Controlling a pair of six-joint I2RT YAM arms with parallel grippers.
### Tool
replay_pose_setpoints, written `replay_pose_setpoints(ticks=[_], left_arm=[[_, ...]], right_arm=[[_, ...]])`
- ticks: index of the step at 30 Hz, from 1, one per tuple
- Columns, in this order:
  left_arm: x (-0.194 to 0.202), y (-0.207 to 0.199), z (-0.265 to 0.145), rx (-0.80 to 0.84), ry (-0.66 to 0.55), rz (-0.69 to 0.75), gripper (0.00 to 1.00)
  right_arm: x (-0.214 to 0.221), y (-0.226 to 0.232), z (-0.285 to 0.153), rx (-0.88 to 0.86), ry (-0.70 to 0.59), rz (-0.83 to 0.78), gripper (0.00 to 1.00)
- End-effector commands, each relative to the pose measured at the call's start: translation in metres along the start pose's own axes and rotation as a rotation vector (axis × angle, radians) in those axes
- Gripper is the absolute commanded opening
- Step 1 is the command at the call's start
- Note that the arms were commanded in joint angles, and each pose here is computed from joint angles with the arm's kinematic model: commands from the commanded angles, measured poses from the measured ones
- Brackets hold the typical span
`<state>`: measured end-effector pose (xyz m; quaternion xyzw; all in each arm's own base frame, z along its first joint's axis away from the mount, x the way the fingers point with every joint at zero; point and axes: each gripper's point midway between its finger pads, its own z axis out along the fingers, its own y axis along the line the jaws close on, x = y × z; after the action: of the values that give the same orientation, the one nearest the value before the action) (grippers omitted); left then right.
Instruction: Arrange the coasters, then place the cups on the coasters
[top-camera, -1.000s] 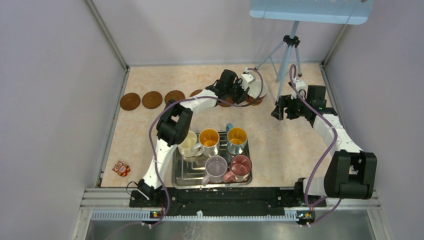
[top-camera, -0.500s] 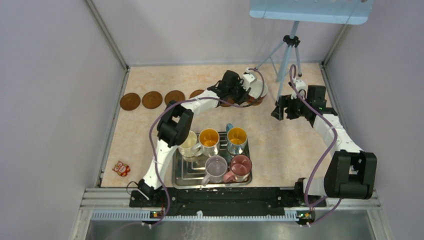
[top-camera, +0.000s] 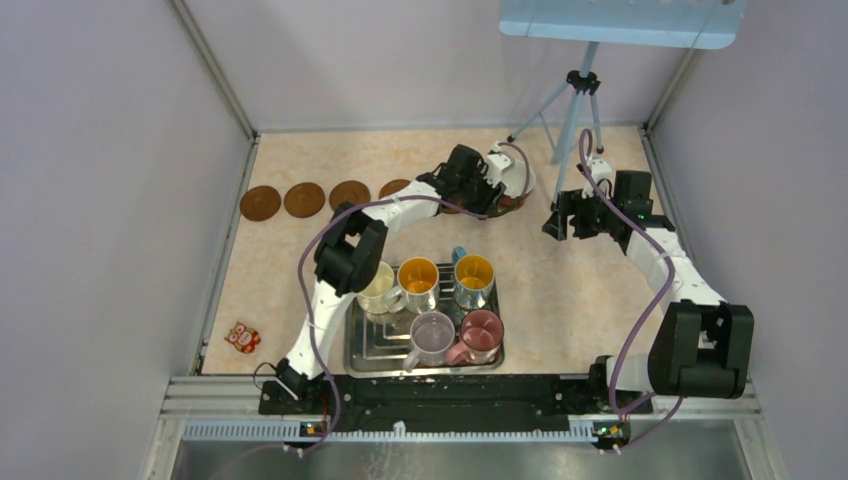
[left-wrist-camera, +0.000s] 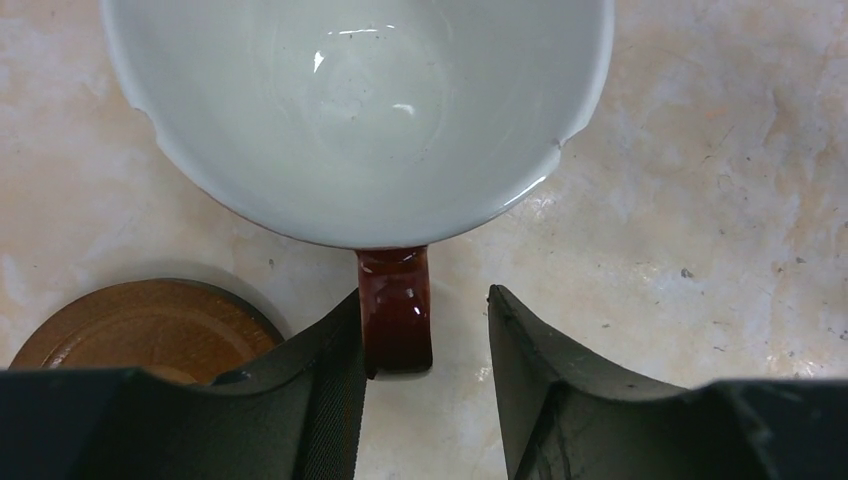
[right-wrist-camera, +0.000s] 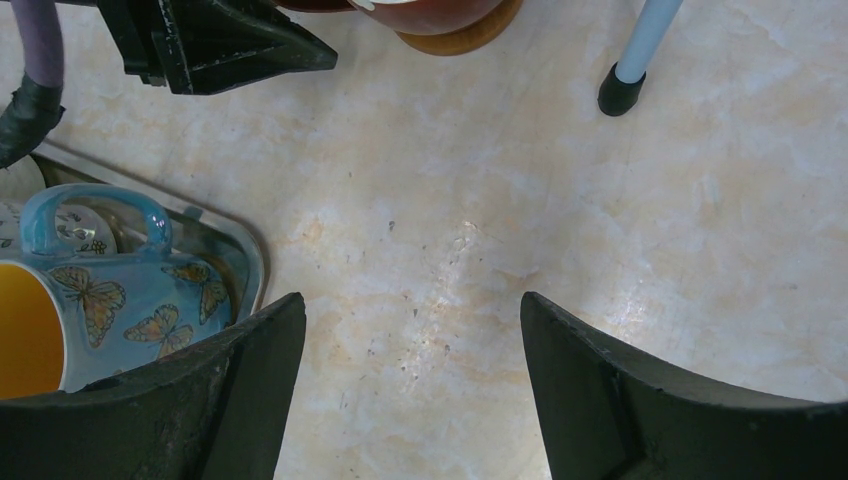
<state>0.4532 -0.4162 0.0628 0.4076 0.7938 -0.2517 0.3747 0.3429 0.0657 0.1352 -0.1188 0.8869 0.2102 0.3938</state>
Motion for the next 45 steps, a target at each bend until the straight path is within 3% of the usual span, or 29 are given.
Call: replay_pose_setpoints(ticks=[1,17,20,23,32,39,41,45], left_arm=[[-0.049,-0.017,-0.032,0.023,-0.103,0.027,0.52],[-0.055,-0.038,-0.029,0.087,-0.108,0.037,0.50],[-0.059,-0.038,-0.033,0.081,-0.110,0.033,0.53],[-0.069,-0.034,-0.044,0.047,-0.122,0.036,0.64],[-0.114,-0.015,-0.123,-0.083,-0.185,0.074,0.98],[-0.102,0.014,-0.213,-0.287,-0.138,-0.016,0.99],[-0.085,0.024,-0.240,-0.364,-0.109,-0.072,0.99],[-0.036,0.021,-0.295,-0.360,-0.036,-0.187,0.99]], right_arm=[[-0.011,0.000,-0.003,-0.009,-0.037,-0.029,0.78],[-0.012,0.000,-0.005,-0.009,-0.042,-0.032,0.78],[-0.011,0.001,-0.005,-0.009,-0.041,-0.031,0.78],[-0.012,0.000,-0.005,-0.009,-0.041,-0.032,0.78],[-0.015,0.003,-0.007,-0.018,-0.052,-0.036,0.78],[-0.017,0.007,-0.009,-0.032,-0.064,-0.038,0.79],[-0.019,0.010,-0.011,-0.040,-0.070,-0.038,0.79],[-0.021,0.014,-0.013,-0.054,-0.078,-0.035,0.79]])
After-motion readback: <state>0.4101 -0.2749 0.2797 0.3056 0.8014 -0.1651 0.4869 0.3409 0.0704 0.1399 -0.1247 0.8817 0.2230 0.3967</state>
